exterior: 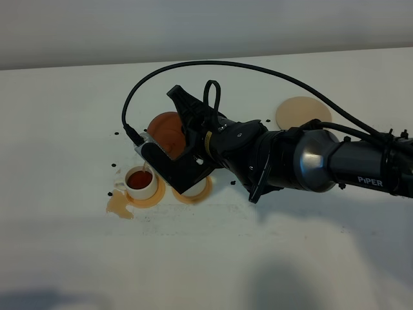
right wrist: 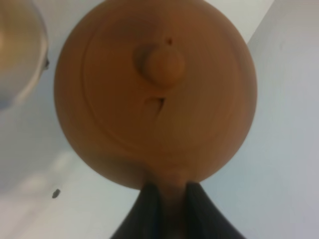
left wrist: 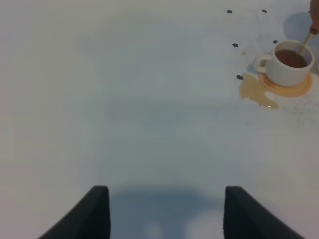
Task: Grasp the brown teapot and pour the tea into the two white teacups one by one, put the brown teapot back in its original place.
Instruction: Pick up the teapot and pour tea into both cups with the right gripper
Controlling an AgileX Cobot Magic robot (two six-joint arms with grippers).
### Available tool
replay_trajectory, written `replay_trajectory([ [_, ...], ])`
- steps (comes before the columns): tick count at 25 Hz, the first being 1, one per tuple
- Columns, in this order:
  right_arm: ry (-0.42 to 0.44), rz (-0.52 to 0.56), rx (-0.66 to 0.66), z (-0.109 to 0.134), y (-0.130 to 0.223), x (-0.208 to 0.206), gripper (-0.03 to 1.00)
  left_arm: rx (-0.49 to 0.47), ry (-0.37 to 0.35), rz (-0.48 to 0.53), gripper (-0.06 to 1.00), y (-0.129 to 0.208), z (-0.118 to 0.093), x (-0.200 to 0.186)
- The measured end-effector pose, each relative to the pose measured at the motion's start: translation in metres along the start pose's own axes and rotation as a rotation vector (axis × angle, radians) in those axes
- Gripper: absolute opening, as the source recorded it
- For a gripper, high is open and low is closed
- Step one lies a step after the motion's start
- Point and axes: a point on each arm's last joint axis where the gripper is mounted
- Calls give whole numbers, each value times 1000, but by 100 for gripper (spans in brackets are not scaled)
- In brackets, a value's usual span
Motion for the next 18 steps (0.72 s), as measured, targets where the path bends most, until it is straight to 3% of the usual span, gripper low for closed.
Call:
replay_trajectory([
  [18, 2, 0, -6, 0, 0, 0, 11, 0, 0, 0, 50, 0, 0, 0],
])
Point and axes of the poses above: a point on each arm's last joint axis where the gripper is mounted, x pointing out along that axis toward the gripper, z along the wrist's bending axis when the last joint is at zero, y = z × x, and after that the axes turned 12 degrees about -x, right-handed
